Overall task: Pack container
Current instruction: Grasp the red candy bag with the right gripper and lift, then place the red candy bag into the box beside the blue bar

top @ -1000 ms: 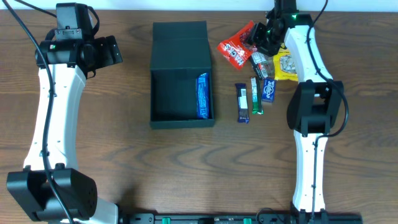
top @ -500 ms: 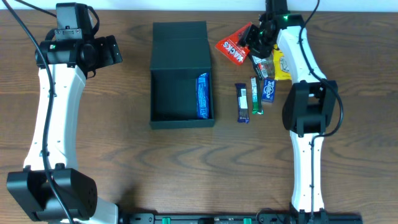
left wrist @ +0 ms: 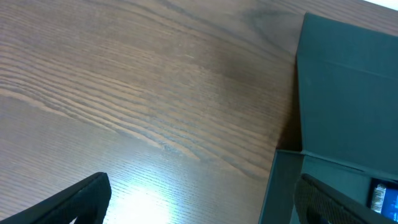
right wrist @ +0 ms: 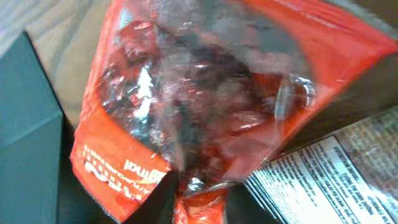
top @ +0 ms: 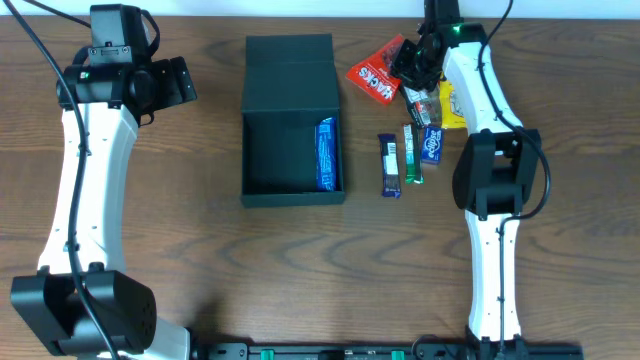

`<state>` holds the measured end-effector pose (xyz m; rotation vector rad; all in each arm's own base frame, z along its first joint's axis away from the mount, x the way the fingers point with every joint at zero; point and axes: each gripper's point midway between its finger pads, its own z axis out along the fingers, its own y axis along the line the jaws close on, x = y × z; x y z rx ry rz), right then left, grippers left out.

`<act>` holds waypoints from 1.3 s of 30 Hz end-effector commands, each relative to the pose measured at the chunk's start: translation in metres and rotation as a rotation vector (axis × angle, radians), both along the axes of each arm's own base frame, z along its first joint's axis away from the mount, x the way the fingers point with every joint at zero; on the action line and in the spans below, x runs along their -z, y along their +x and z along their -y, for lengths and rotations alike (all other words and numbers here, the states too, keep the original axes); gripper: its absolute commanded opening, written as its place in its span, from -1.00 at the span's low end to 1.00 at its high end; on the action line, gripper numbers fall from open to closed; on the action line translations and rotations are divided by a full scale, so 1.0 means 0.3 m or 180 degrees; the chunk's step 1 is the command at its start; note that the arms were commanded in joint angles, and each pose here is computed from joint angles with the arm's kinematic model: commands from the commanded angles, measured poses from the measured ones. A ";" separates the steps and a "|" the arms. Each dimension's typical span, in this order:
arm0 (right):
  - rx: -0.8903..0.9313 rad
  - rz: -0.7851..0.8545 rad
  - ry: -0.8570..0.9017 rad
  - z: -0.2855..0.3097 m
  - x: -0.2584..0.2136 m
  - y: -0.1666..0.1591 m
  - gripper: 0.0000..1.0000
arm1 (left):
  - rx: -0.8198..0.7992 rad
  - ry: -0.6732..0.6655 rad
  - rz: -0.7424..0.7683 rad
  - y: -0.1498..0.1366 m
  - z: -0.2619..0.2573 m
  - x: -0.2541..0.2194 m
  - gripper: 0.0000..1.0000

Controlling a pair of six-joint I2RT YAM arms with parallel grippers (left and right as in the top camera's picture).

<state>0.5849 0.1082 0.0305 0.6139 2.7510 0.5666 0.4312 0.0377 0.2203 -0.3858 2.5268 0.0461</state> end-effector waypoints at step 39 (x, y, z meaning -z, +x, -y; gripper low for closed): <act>-0.3491 0.0205 0.0340 -0.689 -0.351 -0.657 -0.97 | 0.0083 0.0070 -0.0010 0.001 -0.009 0.001 0.91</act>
